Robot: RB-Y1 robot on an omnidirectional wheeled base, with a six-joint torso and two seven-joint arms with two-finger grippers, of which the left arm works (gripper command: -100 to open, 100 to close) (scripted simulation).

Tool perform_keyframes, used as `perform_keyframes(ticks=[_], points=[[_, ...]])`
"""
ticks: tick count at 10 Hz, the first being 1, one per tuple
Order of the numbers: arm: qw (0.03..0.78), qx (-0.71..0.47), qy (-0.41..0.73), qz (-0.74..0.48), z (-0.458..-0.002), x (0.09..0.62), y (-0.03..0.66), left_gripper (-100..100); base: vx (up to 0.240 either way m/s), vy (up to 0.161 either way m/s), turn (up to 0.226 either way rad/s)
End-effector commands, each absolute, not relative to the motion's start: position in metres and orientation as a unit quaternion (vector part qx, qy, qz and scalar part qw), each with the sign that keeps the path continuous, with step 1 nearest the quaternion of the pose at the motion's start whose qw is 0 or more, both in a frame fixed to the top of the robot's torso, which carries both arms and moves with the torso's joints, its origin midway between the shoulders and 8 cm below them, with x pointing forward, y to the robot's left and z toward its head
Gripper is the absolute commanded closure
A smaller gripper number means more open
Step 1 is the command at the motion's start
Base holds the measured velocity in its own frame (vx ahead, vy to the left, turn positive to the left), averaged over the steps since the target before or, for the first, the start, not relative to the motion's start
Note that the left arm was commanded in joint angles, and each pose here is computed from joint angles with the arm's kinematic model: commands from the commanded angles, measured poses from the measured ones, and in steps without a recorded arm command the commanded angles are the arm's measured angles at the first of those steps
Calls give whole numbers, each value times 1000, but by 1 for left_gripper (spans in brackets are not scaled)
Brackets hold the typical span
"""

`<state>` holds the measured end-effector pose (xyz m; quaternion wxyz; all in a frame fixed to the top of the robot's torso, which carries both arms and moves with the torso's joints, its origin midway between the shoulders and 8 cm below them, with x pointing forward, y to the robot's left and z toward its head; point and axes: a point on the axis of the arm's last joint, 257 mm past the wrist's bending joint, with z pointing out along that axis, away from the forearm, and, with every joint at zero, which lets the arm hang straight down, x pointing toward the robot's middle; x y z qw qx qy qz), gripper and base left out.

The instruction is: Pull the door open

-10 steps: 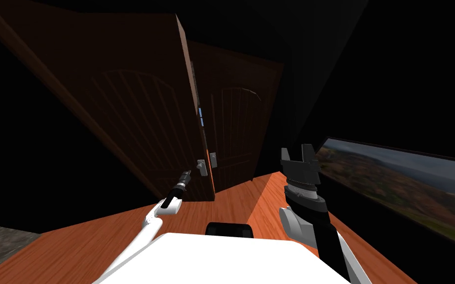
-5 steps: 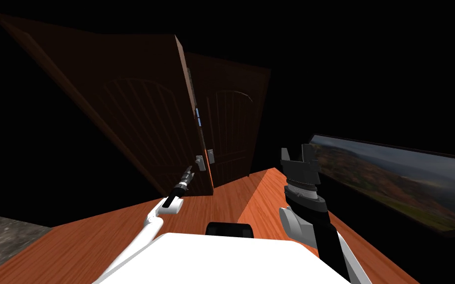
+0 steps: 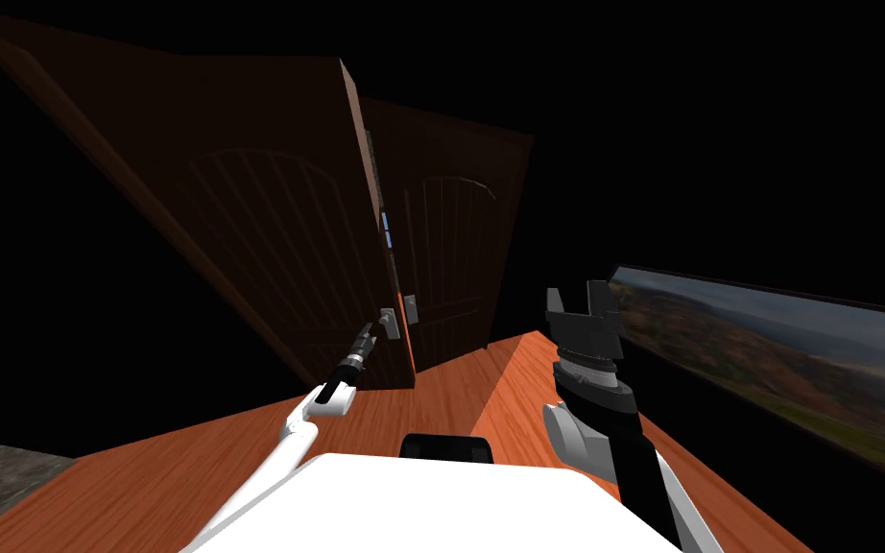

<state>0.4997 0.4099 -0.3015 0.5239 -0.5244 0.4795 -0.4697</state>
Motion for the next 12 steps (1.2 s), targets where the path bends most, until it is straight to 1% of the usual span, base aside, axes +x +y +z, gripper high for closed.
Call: perform_keyframes(ticks=[1, 3, 4, 5, 10, 12], points=[[526, -525, 478, -467, -302, 501, 412, -100, 197, 79, -33], [527, -522, 477, -471, -298, 507, 407, -100, 215, -3, -61], [527, -524, 477, -469, -300, 505, 409, -100, 98, -5, -18], [527, -524, 477, -469, -300, 505, 409, 100, -11, 2, 18], [527, -524, 477, -469, -300, 505, 409, 100, -19, 2, 0], [520, -515, 486, -478, -299, 503, 400, 100, -143, 99, -117]])
